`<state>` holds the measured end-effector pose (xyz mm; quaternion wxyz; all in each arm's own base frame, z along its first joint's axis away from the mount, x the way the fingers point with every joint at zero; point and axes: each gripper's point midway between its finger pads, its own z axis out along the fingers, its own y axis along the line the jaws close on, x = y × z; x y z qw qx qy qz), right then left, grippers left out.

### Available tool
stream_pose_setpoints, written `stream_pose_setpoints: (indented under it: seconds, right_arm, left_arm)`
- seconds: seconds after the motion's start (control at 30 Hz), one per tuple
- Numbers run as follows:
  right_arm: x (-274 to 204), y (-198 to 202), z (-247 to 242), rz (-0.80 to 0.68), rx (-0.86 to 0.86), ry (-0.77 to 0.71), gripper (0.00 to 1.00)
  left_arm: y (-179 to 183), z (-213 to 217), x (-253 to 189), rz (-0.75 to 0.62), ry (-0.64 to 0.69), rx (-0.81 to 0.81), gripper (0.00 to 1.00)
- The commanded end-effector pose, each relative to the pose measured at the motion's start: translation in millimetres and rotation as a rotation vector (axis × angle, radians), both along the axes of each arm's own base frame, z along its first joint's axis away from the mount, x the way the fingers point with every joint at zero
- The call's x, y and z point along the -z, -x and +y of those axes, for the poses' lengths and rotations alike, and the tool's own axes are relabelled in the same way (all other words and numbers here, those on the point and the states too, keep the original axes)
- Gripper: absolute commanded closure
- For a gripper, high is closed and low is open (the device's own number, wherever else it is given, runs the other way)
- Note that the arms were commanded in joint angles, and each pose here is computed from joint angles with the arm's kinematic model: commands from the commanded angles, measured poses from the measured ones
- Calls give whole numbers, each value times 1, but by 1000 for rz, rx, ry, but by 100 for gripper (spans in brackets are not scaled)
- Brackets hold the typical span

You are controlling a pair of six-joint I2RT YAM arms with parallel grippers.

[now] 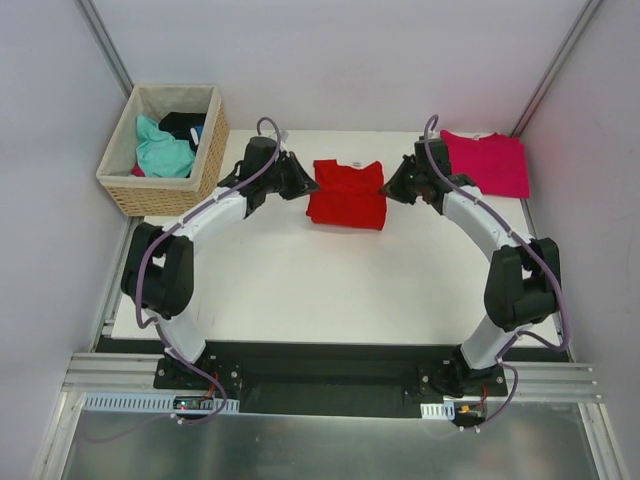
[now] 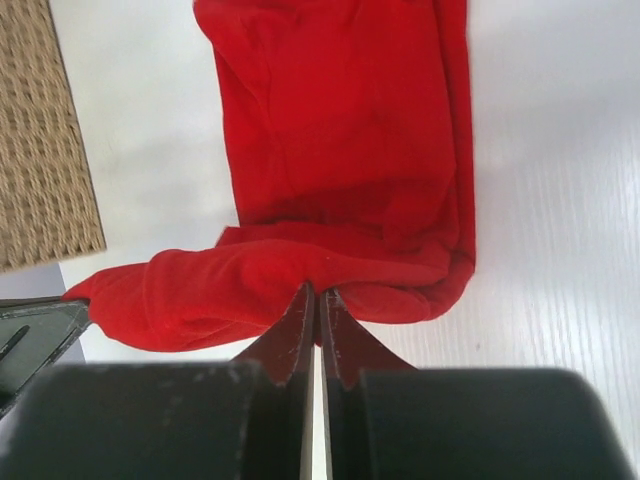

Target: Fold and stack the t-shirts

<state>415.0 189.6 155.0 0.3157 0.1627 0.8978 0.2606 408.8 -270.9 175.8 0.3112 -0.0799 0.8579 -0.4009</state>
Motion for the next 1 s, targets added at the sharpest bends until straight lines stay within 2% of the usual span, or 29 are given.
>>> stream_pose_setpoints:
  seconds: [0.0,0.37,0.77,0.97]
  right_arm:
    - [-37,-30,-1,-97,-5,-19,99]
    - [-51,-76,-8,-145,14,-28,99]
    - [-4,-142,-6,-109,39,-68,99]
    - [0,-180,-6,-166,39,-117,99]
  left_arm:
    - [-24,-11,-33,-91,33,51,100]
    - [-57,-17,-34,-104,40,56,100]
    - [-123,3,9,-60,24,-27,100]
    - [-159,11,13,-82,40,-54,100]
